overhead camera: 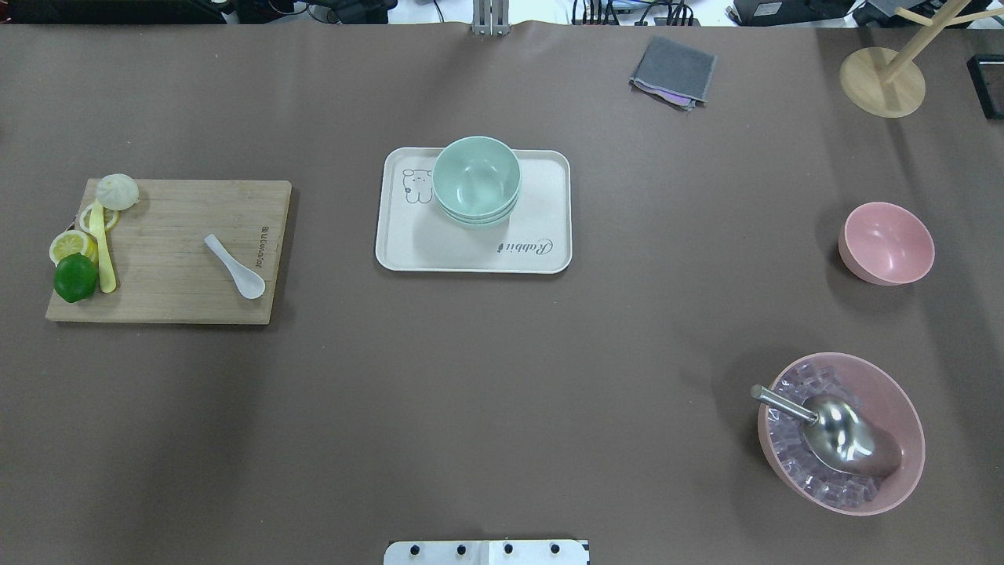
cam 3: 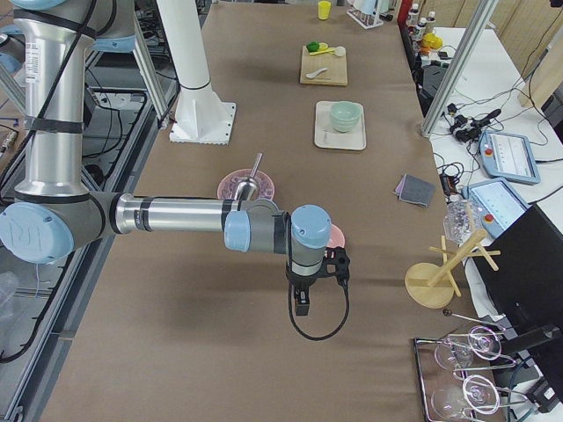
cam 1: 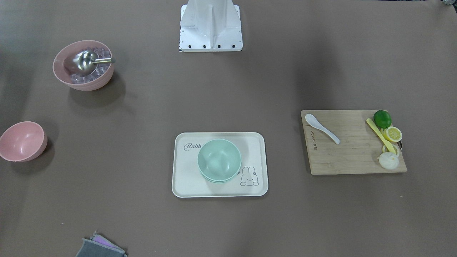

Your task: Stack pink bowl on green and place spoon

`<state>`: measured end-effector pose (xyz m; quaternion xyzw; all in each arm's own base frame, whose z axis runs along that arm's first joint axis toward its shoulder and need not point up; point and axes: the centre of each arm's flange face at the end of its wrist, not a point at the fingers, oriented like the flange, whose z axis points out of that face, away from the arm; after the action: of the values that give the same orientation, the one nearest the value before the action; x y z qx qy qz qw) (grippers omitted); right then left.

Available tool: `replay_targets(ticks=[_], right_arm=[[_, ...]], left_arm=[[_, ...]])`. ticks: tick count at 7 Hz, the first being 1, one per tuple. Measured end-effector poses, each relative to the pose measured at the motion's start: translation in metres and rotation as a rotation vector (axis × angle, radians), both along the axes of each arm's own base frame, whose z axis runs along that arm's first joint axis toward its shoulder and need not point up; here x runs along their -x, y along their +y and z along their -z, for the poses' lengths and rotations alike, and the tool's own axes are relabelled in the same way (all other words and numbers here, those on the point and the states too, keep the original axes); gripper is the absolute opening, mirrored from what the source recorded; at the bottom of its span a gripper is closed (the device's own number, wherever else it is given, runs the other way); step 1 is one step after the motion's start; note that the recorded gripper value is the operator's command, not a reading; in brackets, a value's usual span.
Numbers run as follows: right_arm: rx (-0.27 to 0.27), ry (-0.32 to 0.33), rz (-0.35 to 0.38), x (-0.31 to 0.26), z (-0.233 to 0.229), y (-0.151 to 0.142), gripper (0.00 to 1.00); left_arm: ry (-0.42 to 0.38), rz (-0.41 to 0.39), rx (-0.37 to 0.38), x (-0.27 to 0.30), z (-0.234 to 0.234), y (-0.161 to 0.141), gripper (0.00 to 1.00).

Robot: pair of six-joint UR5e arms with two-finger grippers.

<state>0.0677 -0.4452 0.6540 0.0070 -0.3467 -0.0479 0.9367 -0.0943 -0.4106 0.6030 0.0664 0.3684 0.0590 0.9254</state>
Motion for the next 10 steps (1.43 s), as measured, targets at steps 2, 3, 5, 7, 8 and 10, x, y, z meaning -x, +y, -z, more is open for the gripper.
replay_targets(ticks=[2, 3, 5, 7, 8, 10], right_arm=[[0.000, -0.009, 0.000, 0.001, 0.001, 0.000, 1.00], [-0.001, -0.011, 0.000, 0.001, 0.001, 0.000, 1.00], [-0.034, -0.013, 0.003, 0.001, 0.008, -0.005, 1.00], [-0.188, -0.027, -0.011, 0.003, 0.022, -0.020, 1.00], [-0.242, -0.042, -0.024, 0.004, 0.028, -0.024, 1.00], [-0.339, -0.084, -0.026, 0.007, 0.042, -0.028, 1.00]], left_arm=[[0.005, -0.001, -0.008, -0.001, 0.004, 0.002, 0.98], [0.006, -0.002, -0.011, -0.001, 0.005, 0.002, 0.98], [0.004, -0.002, -0.028, -0.001, 0.012, -0.002, 0.98], [-0.001, 0.000, -0.099, 0.000, 0.023, -0.010, 0.98], [-0.005, 0.000, -0.150, 0.000, 0.028, -0.014, 0.98], [-0.019, 0.004, -0.336, 0.001, 0.041, -0.024, 0.98]])
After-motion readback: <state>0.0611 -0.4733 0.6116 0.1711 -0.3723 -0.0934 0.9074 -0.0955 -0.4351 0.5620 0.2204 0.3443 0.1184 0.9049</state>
